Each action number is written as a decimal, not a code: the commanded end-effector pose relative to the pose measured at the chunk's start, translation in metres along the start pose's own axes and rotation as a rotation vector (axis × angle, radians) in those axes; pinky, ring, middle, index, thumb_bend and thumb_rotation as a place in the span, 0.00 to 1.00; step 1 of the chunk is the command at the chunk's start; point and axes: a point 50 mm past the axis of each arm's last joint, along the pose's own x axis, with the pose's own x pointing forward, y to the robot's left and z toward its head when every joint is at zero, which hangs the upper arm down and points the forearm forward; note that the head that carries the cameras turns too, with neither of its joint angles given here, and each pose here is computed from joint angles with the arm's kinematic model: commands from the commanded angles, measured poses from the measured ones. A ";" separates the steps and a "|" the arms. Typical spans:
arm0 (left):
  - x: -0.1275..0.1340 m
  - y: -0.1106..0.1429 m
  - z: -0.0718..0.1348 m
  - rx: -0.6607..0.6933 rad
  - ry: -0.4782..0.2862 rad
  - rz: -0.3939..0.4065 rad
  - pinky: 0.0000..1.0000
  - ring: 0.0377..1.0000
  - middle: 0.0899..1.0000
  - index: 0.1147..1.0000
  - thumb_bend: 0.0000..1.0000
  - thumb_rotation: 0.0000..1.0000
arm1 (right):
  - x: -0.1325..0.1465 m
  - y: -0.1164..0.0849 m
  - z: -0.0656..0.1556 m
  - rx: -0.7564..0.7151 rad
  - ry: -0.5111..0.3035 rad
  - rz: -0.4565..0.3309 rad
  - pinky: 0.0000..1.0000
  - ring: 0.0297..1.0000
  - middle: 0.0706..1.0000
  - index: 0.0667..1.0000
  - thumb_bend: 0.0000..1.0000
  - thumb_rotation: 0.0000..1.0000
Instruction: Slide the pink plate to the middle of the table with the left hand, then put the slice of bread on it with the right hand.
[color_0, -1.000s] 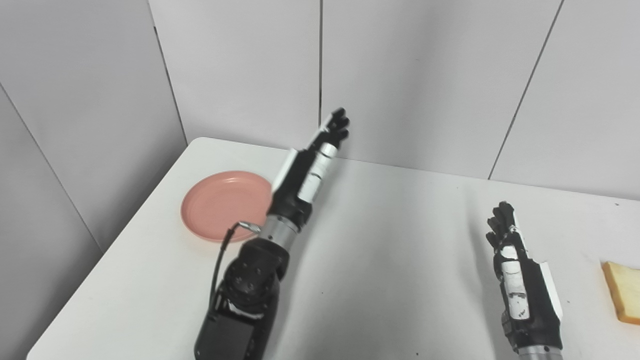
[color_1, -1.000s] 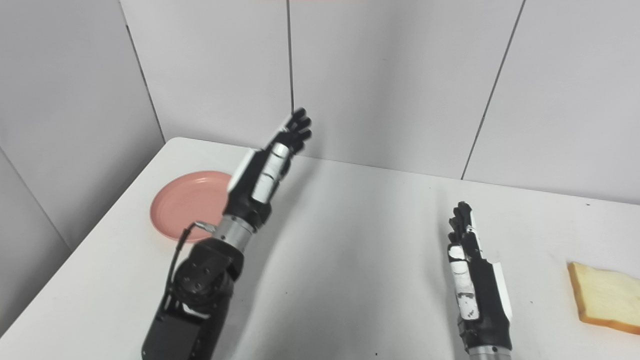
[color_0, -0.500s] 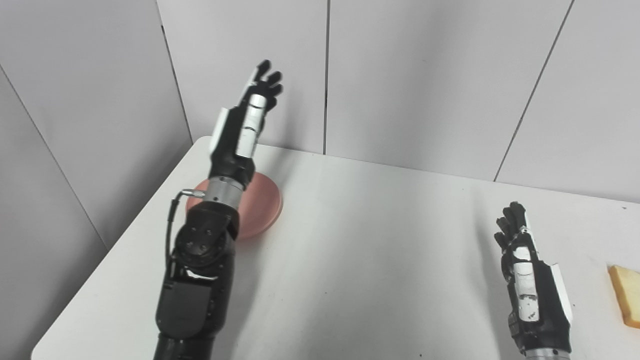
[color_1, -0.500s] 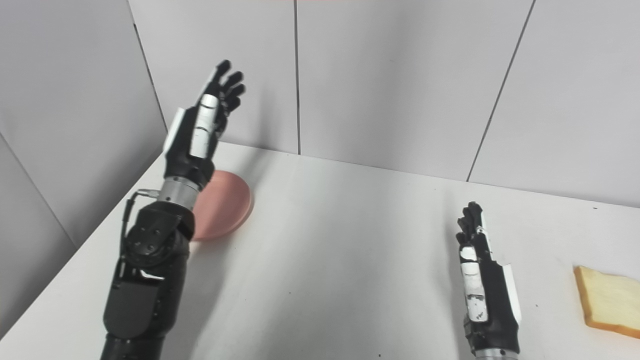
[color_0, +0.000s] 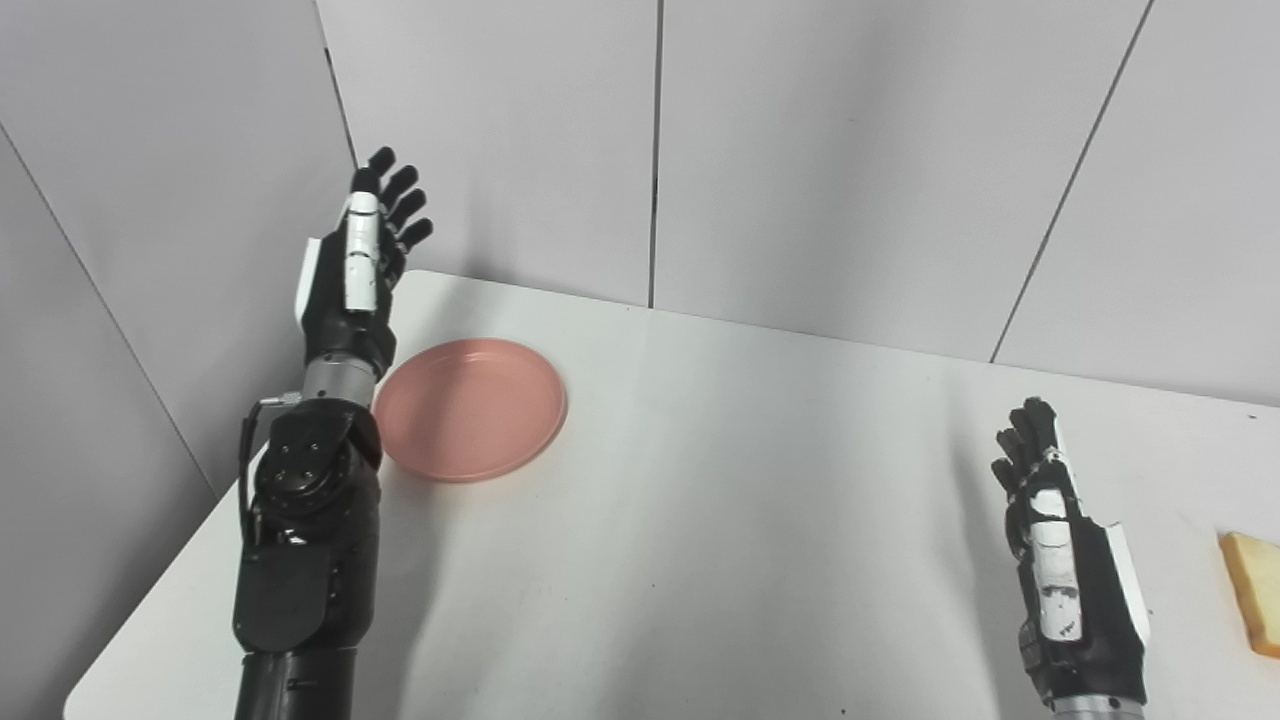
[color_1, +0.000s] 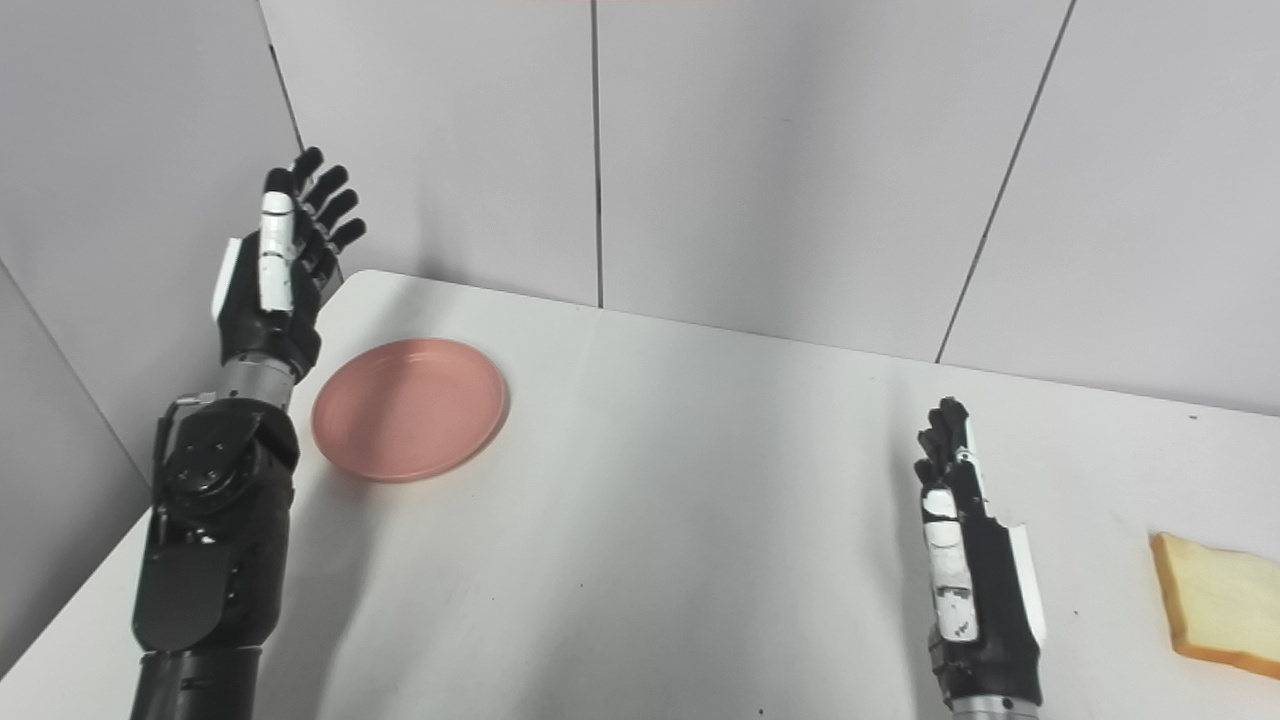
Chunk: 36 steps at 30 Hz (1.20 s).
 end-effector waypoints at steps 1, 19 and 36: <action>0.009 0.012 0.016 0.009 -0.075 0.003 0.91 0.93 0.93 0.91 0.64 1.00 | 0.004 0.002 0.013 -0.001 -0.052 -0.002 1.00 1.00 1.00 1.00 0.73 1.00; 0.012 0.048 -0.025 -0.083 0.068 0.126 0.94 0.92 0.92 0.91 0.62 1.00 | 0.003 0.002 0.018 -0.010 -0.043 0.007 1.00 1.00 1.00 1.00 0.72 1.00; 0.011 0.064 -0.060 -0.143 0.193 0.180 0.97 0.94 0.94 0.92 0.60 1.00 | 0.003 0.003 0.020 -0.007 -0.044 0.004 1.00 1.00 1.00 1.00 0.70 1.00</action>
